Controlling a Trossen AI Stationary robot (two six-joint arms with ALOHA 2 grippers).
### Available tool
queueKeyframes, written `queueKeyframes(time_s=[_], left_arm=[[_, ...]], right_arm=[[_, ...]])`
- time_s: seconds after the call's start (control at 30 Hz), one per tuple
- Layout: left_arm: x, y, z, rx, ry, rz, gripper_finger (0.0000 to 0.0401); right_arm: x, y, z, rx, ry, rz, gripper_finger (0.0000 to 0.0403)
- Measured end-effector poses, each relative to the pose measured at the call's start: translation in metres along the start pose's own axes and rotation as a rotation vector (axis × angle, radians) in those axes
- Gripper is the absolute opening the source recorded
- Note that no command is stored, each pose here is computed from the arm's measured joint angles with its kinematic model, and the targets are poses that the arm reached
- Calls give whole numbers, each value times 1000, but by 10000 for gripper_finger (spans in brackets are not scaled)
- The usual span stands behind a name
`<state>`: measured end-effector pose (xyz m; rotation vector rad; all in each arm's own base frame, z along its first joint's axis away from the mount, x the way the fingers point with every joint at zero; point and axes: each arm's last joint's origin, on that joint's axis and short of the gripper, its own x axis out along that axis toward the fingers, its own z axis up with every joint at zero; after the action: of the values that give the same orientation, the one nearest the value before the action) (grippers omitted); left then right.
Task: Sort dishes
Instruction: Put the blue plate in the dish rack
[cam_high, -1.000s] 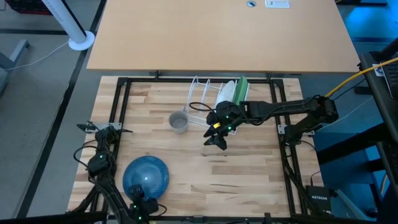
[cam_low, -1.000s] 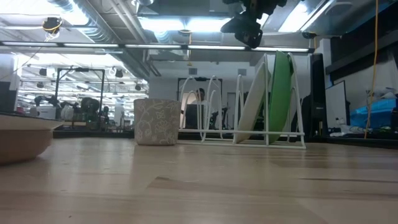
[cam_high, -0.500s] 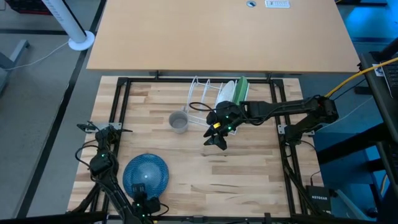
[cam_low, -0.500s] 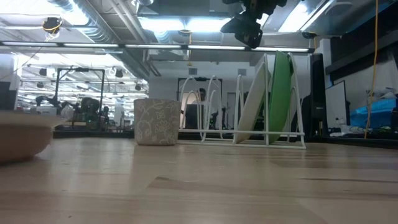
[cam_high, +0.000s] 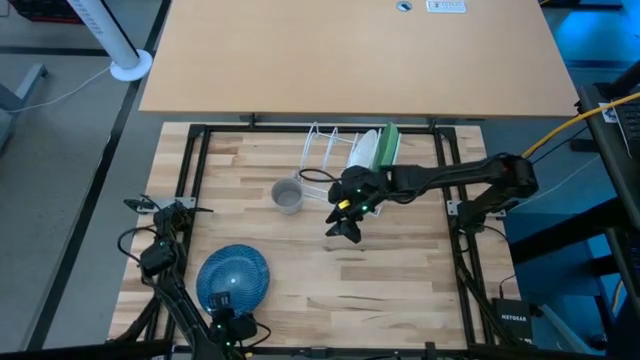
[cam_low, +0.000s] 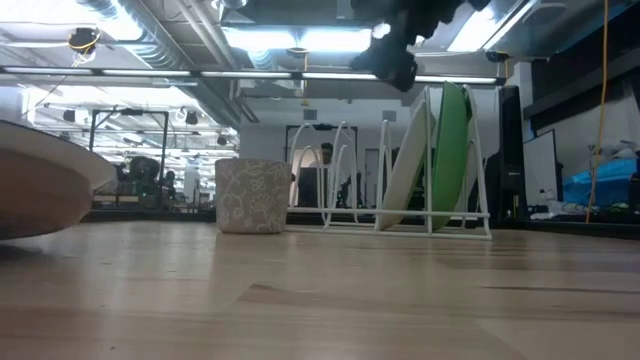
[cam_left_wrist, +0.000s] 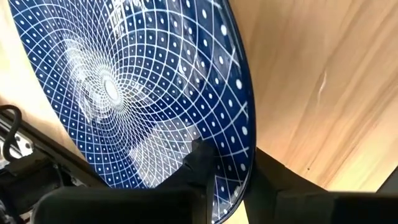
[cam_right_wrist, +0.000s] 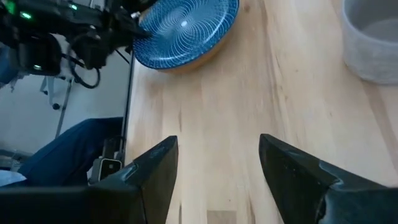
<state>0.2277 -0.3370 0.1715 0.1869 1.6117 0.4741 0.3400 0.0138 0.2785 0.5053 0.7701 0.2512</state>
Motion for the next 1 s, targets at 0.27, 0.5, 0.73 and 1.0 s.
queueKeyframes(time_s=[0.27, 0.5, 0.73, 1.0], left_arm=[[-2, 1, 0, -1, -10, -8, 43], [-7, 1, 1, 19, -14, -26, 39], [-24, -1, 4, 9, -42, -97, 39], [-41, 2, 9, -13, -70, -158, 31]], right_arm=[[34, -13, -11, 31, 98, -19, 227], [74, -9, -32, -11, 202, -11, 227], [106, 0, -45, -117, 202, 39, 227], [129, 20, -53, -291, 92, 38, 227]])
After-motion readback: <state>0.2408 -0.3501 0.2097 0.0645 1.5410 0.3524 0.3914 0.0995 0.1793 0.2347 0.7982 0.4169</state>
